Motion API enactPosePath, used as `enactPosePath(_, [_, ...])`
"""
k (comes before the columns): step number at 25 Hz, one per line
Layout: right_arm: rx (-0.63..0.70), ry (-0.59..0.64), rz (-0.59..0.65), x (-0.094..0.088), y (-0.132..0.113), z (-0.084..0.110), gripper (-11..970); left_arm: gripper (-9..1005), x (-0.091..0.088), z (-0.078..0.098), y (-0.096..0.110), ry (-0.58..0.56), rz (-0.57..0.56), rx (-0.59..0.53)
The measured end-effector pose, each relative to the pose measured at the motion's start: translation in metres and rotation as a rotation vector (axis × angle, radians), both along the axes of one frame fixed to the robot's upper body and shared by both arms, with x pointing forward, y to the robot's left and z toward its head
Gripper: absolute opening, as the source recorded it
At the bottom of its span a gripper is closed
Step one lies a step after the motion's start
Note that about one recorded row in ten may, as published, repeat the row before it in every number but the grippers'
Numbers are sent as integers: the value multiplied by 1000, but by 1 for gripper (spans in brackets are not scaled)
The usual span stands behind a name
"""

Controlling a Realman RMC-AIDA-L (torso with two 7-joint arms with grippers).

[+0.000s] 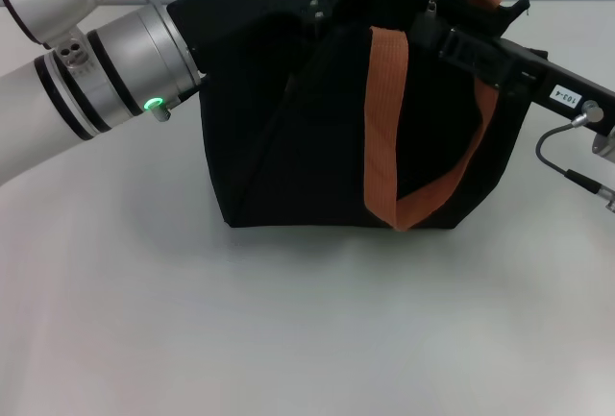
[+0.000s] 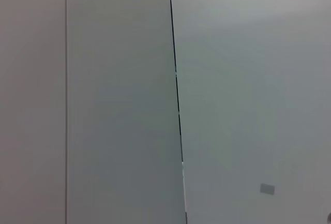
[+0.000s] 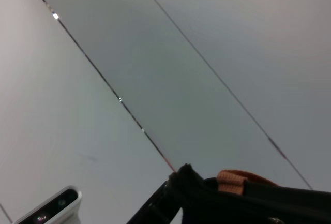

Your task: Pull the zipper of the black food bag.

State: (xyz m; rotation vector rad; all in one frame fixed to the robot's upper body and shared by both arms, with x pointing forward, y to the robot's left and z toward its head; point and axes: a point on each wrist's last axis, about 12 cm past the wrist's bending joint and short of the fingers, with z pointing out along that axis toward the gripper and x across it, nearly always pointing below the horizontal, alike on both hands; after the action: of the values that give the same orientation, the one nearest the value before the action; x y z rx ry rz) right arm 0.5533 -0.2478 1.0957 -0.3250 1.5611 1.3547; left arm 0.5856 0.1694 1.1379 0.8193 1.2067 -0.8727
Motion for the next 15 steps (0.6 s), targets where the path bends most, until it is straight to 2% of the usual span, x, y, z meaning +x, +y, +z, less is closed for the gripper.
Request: enactPosePath(15, [6, 22, -13, 3, -1, 0, 543, 154, 0, 0, 1, 2, 5, -10])
